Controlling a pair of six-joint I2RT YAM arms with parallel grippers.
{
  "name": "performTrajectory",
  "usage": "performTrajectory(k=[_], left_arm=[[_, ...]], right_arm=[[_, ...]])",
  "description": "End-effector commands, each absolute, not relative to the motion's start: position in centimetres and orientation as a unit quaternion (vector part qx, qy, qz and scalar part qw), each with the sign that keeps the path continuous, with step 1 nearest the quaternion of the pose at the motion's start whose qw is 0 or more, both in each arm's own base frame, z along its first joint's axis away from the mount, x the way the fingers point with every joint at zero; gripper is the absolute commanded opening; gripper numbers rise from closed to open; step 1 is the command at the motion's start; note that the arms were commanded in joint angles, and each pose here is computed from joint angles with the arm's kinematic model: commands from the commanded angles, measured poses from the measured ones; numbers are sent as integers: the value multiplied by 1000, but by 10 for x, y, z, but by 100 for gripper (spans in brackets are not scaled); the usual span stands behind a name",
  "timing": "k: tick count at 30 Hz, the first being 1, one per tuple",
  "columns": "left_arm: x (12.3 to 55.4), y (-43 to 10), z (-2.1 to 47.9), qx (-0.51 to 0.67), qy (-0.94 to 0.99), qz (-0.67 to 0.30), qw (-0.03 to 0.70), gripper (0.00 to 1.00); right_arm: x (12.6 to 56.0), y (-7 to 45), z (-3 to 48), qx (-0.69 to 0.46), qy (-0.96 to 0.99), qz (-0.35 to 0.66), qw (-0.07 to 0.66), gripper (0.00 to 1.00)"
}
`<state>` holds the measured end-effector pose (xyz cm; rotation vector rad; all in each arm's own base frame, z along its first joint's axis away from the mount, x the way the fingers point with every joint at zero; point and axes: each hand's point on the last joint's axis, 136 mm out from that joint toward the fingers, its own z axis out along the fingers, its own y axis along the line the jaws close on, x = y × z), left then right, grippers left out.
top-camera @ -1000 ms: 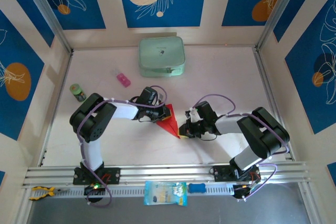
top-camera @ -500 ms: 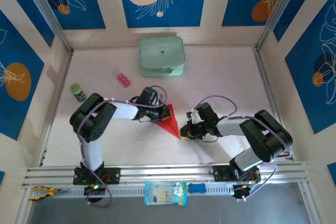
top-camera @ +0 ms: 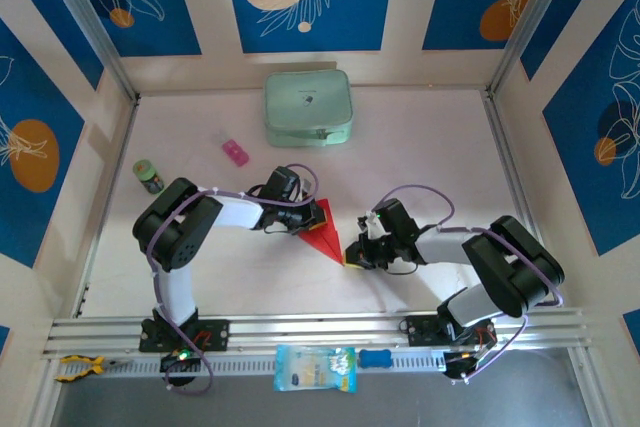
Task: Fold a paper plane with a square sheet of paper (pick it up from the middle)
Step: Fourth fold the wing at the center of the table.
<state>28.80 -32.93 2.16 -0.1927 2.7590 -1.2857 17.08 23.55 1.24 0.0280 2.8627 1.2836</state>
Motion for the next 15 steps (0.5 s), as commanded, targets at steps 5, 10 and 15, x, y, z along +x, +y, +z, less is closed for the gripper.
performTrajectory(k=[5,10,15], left_arm=[[277,-314,-6,-84,918,-387,23,8],[278,-314,-6,-84,918,-387,24,8],[277,-313,-7,-83,919,-385,25,8]], right_arm=[[133,217,-7,34,927,368,-62,5],[127,213,-11,46,930,358,-72,7],[125,211,-9,44,932,354,-66,9]])
